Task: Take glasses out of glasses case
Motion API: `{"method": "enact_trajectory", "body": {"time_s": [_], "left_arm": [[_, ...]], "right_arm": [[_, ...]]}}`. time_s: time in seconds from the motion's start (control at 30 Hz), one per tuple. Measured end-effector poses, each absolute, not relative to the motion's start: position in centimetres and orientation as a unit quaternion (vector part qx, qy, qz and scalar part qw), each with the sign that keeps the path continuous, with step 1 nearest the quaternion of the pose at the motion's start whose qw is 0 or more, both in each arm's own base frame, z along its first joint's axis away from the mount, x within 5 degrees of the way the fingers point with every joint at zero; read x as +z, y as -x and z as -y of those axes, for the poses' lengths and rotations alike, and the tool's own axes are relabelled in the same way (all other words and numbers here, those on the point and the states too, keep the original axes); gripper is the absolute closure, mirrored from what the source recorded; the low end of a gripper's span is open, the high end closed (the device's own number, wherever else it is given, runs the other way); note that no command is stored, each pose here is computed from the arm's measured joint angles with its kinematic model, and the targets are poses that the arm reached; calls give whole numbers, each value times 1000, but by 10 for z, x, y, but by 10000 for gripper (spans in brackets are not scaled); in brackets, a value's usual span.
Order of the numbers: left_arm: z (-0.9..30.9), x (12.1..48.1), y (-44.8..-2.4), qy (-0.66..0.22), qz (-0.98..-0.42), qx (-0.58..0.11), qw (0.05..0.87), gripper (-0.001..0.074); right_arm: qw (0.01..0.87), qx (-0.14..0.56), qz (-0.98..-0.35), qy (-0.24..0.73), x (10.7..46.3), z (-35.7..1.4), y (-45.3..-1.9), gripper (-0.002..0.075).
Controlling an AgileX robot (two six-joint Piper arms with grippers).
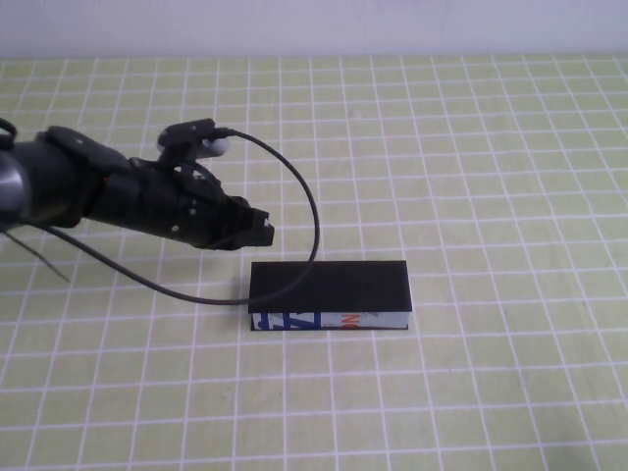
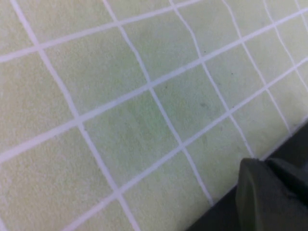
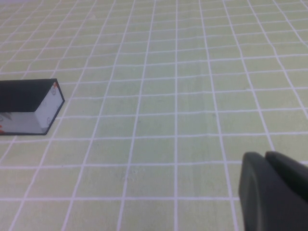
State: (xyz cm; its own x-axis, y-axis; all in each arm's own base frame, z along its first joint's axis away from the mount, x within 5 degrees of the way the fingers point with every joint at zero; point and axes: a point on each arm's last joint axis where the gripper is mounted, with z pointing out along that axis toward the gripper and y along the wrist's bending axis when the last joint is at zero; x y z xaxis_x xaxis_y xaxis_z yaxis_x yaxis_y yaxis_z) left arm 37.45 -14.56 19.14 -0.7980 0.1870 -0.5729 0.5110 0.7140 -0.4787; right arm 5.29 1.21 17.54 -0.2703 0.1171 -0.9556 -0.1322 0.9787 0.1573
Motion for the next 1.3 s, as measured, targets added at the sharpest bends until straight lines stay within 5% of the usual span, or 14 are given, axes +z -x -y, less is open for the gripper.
{"method": "enact_trajectory", "body": {"time_s": [0.37,0.77,0.97,1.3], "left_arm": [[151,158,-385,-208,-900,-320,211,739],[150,158,-385,-222,-901,-309,209,739],[150,158,-386,-222,-901,-309,210,739],[150,158,-385,-225,-901,-306,209,739]], "right_arm": [[616,107,-780,-1,178,-12,-54,743],[685,259,-657,-181,205,-5,-57,743],[575,313,-742,-145,229,-25,-62,743],[346,277,-895,43,278,-56,-140,743]]}}
